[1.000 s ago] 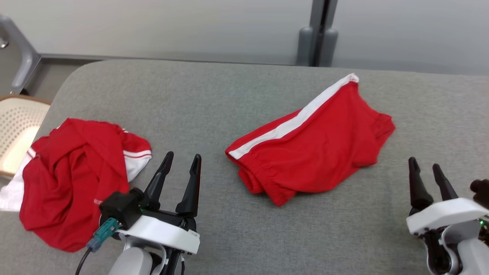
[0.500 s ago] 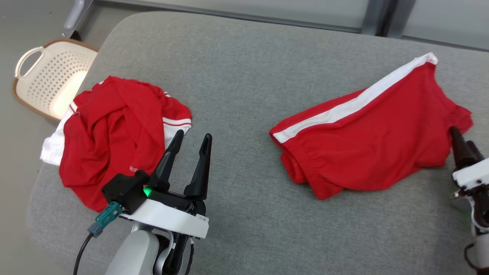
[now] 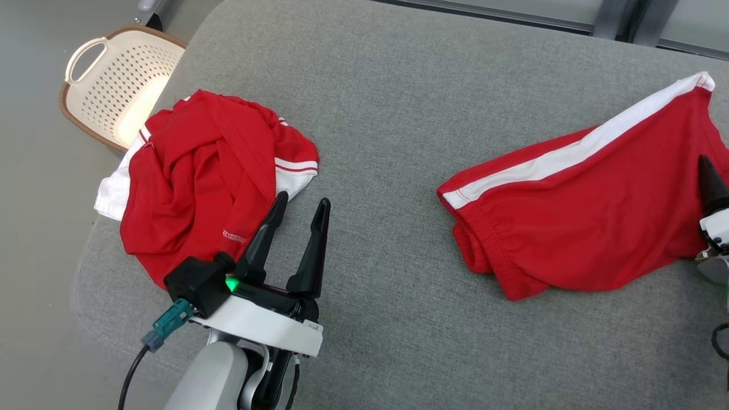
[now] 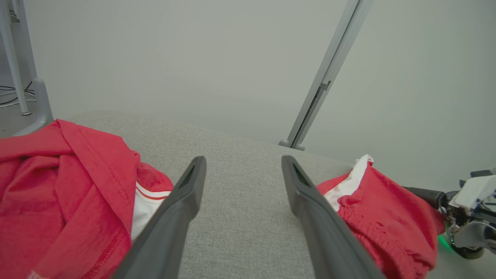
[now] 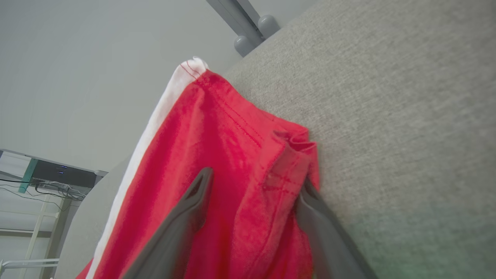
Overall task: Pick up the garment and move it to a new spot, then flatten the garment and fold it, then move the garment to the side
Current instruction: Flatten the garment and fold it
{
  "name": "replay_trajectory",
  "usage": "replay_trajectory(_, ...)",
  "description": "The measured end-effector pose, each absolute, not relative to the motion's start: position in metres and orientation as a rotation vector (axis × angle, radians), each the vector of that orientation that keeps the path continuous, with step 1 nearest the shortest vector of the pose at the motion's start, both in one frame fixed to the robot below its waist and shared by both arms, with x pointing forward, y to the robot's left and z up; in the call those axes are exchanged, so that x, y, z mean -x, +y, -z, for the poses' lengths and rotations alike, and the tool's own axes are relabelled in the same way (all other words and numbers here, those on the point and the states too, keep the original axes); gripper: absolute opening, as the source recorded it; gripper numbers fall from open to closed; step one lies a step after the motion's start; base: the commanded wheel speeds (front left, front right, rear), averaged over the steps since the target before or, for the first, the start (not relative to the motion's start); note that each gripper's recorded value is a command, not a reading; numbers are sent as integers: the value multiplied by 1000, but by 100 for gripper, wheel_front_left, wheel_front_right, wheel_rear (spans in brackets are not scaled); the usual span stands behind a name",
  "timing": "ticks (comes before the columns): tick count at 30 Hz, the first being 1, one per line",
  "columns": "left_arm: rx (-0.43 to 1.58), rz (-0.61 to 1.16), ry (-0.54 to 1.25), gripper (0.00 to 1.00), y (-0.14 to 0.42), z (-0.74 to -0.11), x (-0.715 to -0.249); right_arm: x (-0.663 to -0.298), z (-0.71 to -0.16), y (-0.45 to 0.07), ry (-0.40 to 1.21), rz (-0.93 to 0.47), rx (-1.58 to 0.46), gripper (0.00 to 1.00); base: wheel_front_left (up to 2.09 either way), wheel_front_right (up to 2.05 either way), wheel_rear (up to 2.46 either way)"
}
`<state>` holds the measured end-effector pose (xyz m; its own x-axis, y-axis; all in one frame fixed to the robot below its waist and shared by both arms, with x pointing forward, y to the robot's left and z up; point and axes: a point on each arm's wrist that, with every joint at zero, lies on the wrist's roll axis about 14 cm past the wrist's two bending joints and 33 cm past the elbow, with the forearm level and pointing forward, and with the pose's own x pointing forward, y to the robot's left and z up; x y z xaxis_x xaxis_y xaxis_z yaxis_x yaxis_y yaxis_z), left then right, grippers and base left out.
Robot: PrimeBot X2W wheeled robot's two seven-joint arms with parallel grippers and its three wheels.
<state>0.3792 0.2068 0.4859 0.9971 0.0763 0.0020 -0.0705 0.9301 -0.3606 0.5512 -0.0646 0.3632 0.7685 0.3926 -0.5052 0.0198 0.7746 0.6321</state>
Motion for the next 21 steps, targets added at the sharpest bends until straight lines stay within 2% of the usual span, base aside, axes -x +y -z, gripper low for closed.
replay_trajectory(9, 372, -80, -19, 100, 208, -487, -379, -551, -359, -64, 685, -207, -597, 100, 0, 0, 0)
replay_trajectory(21, 389, -59, -26, 100, 200, -489, -379, -542, -360, -89, 660, -120, -517, 100, 0, 0, 0)
